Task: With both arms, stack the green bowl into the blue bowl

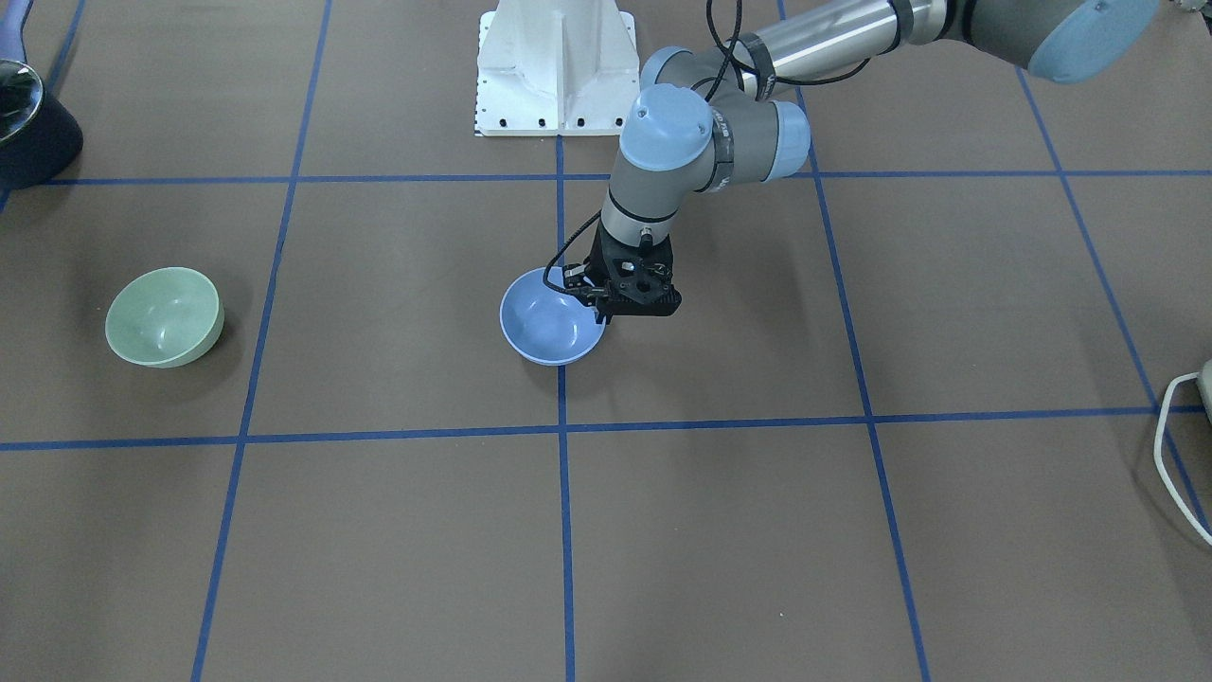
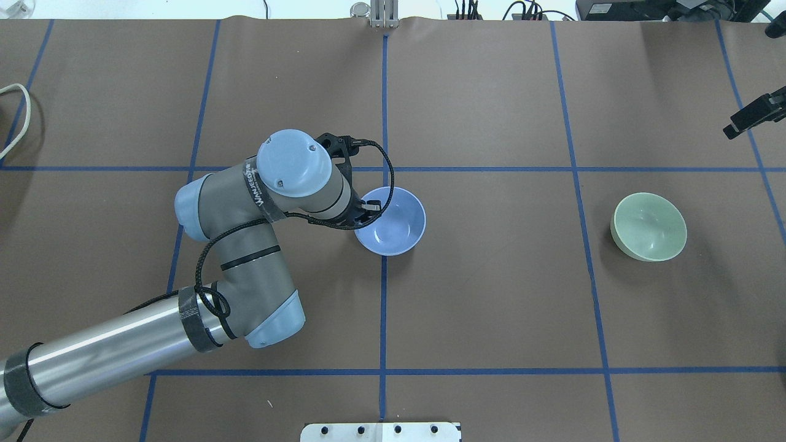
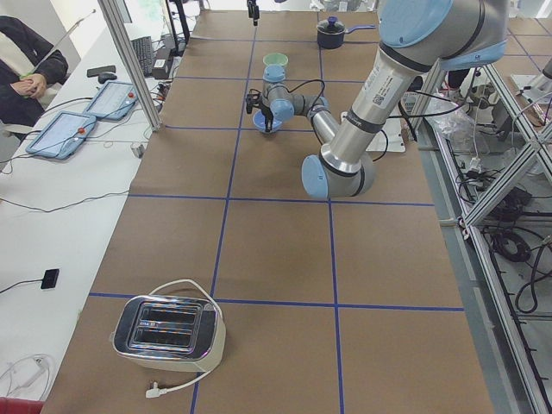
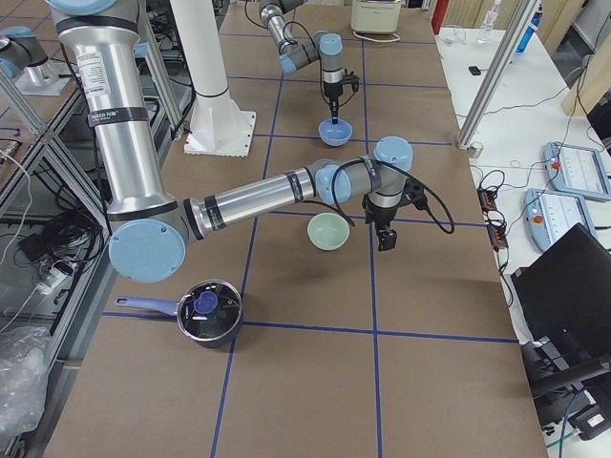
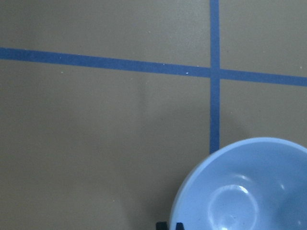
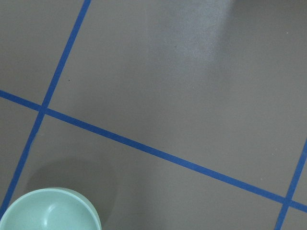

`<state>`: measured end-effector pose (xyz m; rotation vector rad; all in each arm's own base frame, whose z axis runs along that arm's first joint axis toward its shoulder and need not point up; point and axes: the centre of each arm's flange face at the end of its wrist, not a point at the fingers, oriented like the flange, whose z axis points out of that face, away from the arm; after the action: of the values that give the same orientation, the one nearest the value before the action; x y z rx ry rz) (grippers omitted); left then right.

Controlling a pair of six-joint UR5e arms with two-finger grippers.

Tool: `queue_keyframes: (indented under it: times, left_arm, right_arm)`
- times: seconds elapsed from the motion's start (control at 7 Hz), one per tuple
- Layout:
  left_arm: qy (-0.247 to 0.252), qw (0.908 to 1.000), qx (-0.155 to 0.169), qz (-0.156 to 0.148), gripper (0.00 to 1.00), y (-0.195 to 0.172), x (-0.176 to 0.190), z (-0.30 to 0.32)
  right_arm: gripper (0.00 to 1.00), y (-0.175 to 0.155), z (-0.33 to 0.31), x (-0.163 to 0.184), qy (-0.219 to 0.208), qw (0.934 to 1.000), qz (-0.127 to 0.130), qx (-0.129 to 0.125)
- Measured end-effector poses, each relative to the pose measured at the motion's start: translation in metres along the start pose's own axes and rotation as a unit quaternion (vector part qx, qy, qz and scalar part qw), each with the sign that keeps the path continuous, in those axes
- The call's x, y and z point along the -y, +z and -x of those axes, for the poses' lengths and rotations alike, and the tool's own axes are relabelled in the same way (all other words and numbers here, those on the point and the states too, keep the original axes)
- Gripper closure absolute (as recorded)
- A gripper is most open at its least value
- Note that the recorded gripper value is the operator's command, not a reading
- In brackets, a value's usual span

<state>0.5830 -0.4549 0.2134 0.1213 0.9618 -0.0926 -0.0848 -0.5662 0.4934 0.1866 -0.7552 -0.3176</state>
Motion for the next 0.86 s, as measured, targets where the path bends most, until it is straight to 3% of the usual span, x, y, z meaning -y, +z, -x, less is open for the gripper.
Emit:
queue_keyframes:
  times: [0.14, 0.29, 0.71, 0.86]
  left_arm:
    - [0.004, 1.0000, 0.002, -0.003, 0.15, 0.001, -0.003, -0.001]
    - [0.017, 0.9999, 0.001, -0.005, 0.03, -0.001, -0.003, -0.002]
    - [0.043, 0.9987, -0.027, -0.008, 0.02, -0.039, 0.017, 0.001]
    - [0.029, 0.9987, -0.040, 0.014, 0.01, -0.060, 0.040, 0.026]
  right_arm:
    - [0.00, 0.000, 0.000, 0.000, 0.000, 1.0000, 0.000, 0.000]
    - [0.00, 0.000, 0.000, 0.000, 0.000, 1.0000, 0.000, 0.000]
    - [0.00, 0.000, 0.000, 0.000, 0.000, 1.0000, 0.000, 0.000]
    - [0.00, 0.001, 0.000, 0.000, 0.000, 1.0000, 0.001, 0.000]
